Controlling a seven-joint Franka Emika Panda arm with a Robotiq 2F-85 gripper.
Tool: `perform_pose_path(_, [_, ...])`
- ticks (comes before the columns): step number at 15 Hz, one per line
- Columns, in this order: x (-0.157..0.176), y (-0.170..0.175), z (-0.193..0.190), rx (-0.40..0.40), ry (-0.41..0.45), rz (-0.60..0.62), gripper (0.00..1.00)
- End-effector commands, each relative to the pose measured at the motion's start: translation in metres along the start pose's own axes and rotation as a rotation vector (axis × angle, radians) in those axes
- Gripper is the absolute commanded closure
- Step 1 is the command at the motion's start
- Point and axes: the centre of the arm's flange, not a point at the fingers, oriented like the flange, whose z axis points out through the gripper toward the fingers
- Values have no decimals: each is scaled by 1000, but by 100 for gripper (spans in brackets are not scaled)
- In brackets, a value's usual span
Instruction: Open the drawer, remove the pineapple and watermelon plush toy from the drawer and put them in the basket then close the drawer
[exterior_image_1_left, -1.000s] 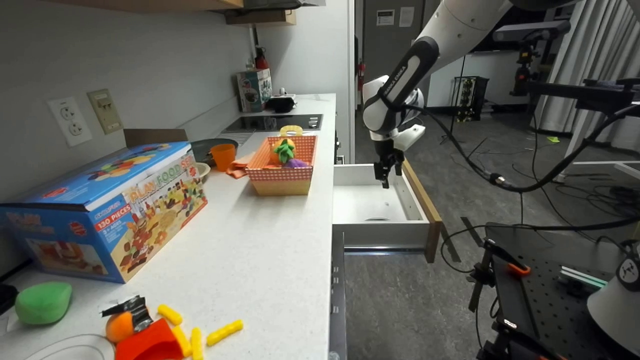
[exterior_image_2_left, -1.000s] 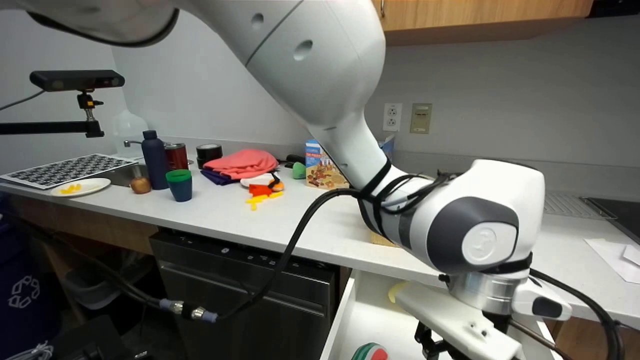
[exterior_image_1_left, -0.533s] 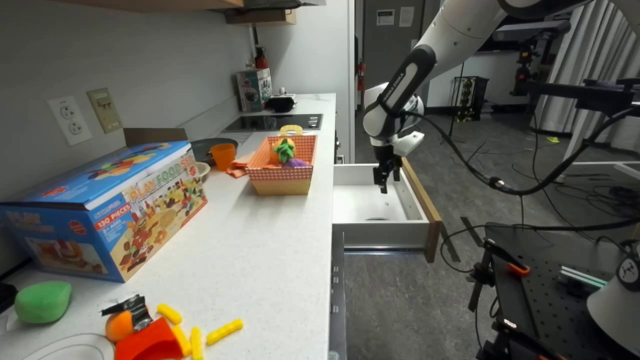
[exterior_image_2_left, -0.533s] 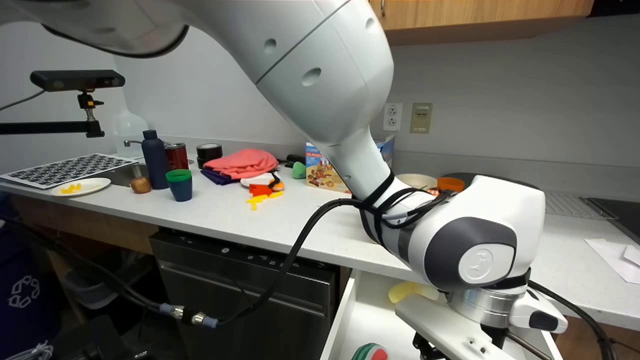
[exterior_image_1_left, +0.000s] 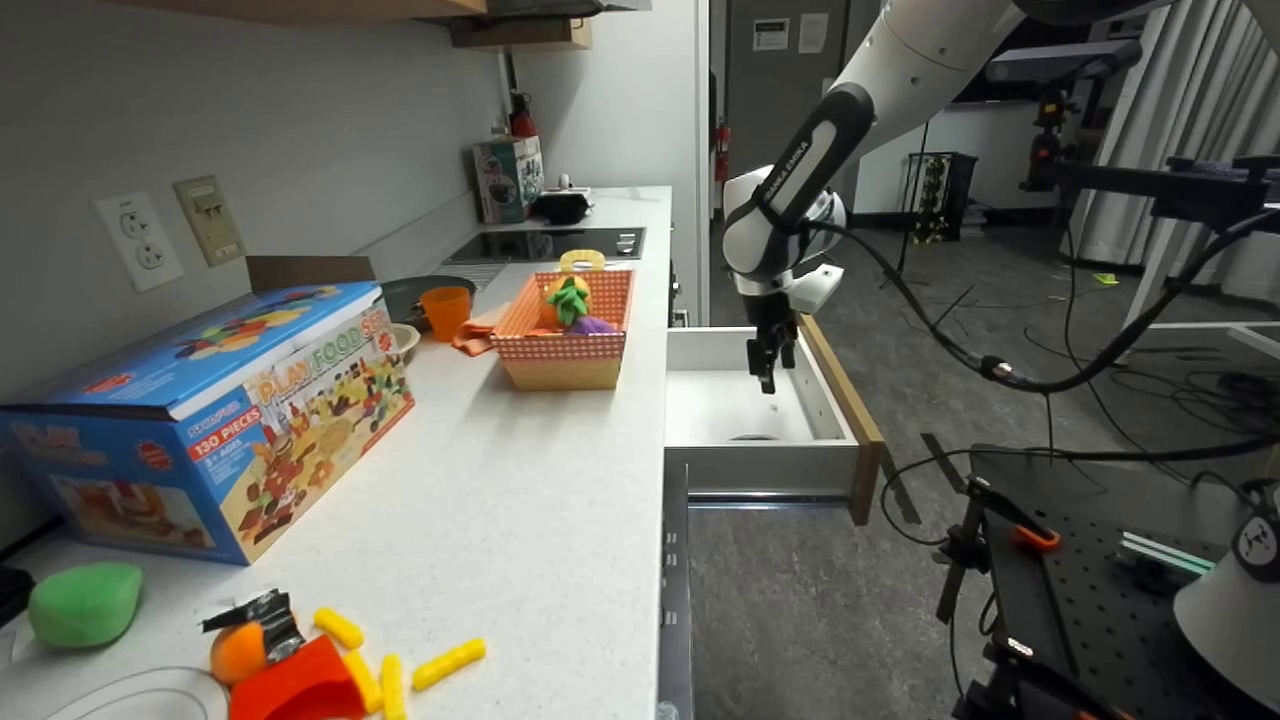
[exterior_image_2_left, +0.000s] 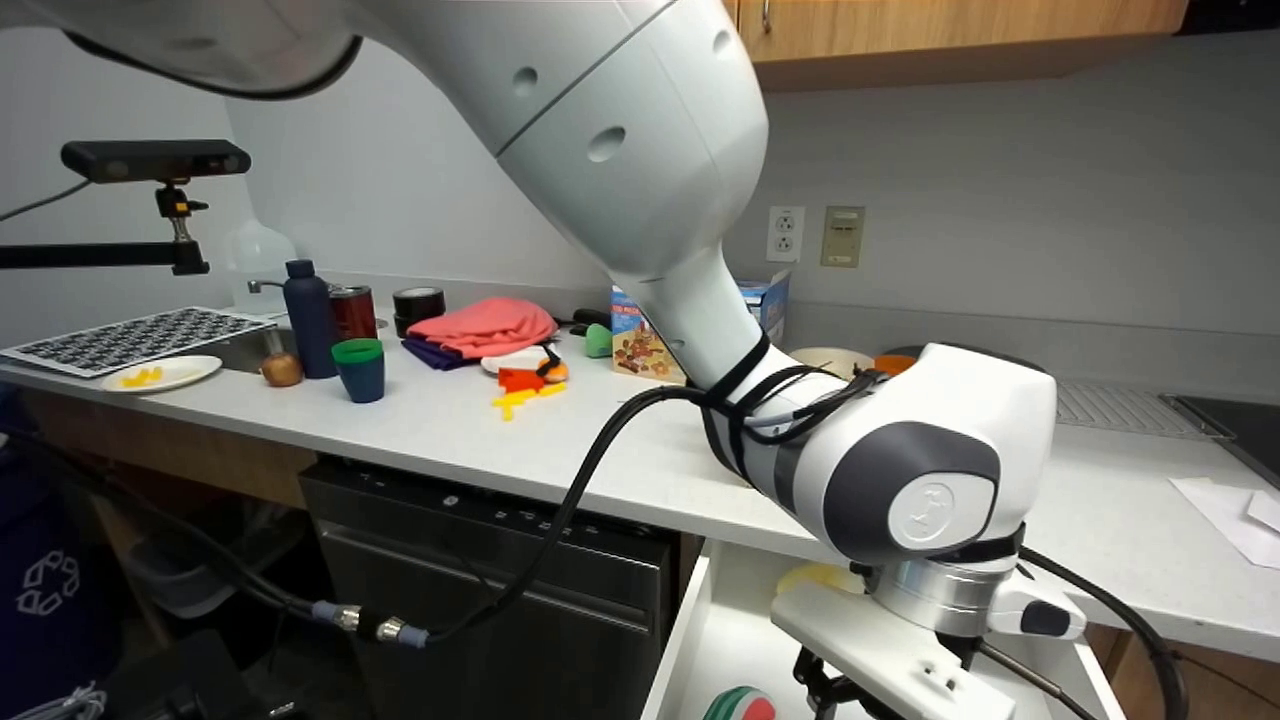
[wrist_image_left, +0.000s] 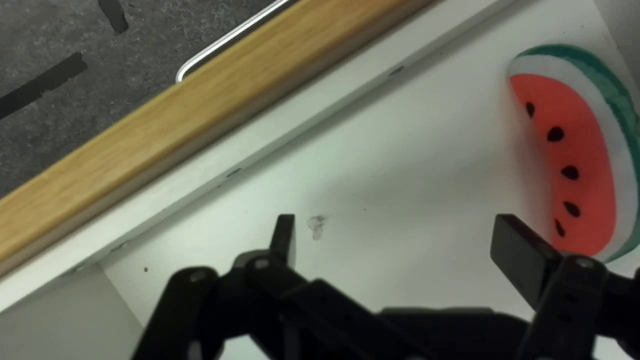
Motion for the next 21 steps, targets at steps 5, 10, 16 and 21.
perform_pose_path(5, [-8,-53,1,134,-75,-283,0])
perform_pose_path(10, [1,-82,15,172,-129,-367,0])
perform_pose_path(16, [16,-94,40,174,-151,-362,0])
perform_pose_path(21, [22,-100,49,175,-161,-369,0])
